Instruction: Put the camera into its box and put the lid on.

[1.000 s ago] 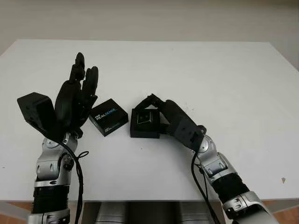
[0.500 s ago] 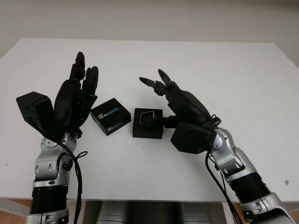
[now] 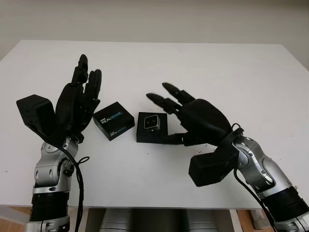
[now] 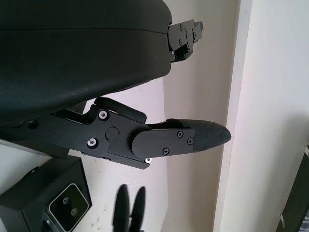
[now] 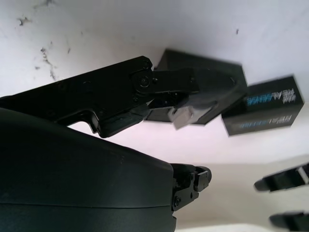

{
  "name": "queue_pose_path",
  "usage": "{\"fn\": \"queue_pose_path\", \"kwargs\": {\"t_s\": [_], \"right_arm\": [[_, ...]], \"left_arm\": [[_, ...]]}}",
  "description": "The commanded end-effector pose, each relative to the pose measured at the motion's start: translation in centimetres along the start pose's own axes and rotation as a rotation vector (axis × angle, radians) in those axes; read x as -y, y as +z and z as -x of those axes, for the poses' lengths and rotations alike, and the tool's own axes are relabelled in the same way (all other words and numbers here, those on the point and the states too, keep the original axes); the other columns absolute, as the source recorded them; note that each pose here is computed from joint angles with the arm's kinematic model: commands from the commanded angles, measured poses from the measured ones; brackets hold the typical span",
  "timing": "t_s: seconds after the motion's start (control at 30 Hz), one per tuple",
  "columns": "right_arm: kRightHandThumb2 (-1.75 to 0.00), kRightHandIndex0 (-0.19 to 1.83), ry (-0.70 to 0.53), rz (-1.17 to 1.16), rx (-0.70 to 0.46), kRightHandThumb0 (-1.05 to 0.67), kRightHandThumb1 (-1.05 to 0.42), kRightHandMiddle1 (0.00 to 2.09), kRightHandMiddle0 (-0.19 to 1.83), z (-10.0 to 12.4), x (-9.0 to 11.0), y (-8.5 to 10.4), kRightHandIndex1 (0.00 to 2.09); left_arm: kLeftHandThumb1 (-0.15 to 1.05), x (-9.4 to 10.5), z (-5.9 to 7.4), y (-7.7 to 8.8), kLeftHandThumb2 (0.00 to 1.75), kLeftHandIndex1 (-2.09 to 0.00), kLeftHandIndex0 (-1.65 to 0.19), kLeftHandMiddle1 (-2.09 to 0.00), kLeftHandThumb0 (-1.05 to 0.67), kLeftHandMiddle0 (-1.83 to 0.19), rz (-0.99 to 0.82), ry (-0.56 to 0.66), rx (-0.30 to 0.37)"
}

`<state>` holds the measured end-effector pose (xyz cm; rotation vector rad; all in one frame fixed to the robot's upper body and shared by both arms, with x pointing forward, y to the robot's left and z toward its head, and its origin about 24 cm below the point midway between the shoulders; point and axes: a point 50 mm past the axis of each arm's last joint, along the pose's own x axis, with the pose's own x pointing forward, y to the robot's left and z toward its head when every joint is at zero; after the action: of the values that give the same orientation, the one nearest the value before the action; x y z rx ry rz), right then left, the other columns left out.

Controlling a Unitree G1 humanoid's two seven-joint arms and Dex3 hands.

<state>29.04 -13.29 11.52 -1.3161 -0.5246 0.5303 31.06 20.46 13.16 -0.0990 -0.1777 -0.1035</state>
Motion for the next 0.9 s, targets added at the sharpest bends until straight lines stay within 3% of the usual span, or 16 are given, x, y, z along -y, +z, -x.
{"fn": "queue_pose_path", "kwargs": {"t_s": [0.0,0.3,0.87], "right_arm": [[-0.54,-0.02,0.033,0.005,0.018,-0.87,-1.05,0.04,0.06,0.0,-0.4,0.0,0.05],[-0.56,-0.07,0.104,0.006,0.049,-0.87,-1.05,0.04,0.03,-0.4,-1.5,0.1,0.04],[-0.56,-0.10,0.151,-0.003,-0.020,-0.85,-1.05,0.04,-0.02,0.1,-2.7,-0.9,0.04]], "left_arm": [[1.05,0.0,0.0,0.6,0.44,0.00,0.19,0.00,-0.67,0.19,-0.001,-0.008,0.019],[1.05,0.1,0.1,0.6,0.45,0.00,0.19,0.00,-0.67,0.19,-0.012,-0.005,0.021],[1.05,-0.2,0.1,0.7,0.44,0.00,0.19,0.00,-0.67,0.19,-0.012,-0.006,0.024]]}}
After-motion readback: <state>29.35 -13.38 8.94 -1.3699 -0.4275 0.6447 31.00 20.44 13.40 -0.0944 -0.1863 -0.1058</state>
